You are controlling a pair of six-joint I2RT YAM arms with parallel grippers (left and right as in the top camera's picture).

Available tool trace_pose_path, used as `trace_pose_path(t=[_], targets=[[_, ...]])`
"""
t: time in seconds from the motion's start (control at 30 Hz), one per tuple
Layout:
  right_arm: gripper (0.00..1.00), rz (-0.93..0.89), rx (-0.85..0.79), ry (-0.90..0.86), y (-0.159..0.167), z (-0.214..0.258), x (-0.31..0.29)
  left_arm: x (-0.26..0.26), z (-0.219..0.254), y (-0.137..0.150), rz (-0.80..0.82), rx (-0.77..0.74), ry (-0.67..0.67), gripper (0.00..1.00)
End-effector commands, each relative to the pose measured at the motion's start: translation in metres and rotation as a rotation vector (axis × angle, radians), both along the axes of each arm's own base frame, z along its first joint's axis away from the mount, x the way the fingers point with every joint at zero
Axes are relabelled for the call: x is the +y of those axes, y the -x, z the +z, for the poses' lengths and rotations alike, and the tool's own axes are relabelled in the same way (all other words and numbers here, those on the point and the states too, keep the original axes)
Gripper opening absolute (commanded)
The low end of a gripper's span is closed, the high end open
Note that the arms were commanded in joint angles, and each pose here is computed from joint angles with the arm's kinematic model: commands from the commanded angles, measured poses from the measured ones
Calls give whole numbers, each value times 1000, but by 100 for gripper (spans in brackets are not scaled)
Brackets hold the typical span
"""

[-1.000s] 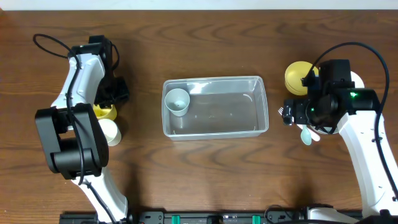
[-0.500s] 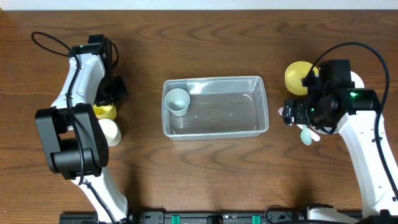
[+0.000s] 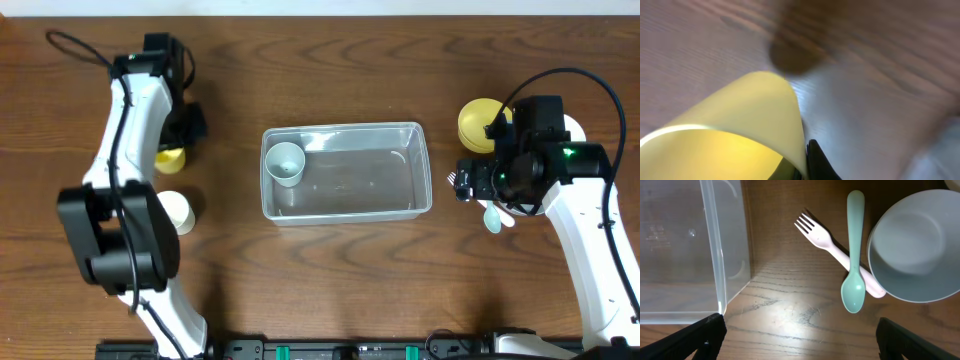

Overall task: Pack container
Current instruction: 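Place the yellow cup into the container beside the grey cup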

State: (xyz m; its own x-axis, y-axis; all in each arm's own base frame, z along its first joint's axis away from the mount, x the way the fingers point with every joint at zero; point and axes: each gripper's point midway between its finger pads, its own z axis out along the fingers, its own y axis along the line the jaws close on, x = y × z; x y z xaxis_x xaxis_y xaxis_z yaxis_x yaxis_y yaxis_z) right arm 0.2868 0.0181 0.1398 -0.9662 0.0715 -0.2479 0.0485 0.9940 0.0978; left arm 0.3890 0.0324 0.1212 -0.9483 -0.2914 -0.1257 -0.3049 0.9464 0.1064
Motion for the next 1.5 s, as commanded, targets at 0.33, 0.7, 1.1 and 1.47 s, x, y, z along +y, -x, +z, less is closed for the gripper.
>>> trace_pose_path(t=[0.33,0.7,1.1,1.47], targets=[[97,-7,-17,1,-4,6,0,-168,116,92,-497,-108,107,6],[97,-7,-16,0,-4,6,0,-195,31,122,-625,39,92,6],[97,-7,-12,0,-3,5,0,-200,-13,115,-644,16,98,6],[97,-7,-12,0,-3,5,0,-200,-54,115,-637,137,66,6]])
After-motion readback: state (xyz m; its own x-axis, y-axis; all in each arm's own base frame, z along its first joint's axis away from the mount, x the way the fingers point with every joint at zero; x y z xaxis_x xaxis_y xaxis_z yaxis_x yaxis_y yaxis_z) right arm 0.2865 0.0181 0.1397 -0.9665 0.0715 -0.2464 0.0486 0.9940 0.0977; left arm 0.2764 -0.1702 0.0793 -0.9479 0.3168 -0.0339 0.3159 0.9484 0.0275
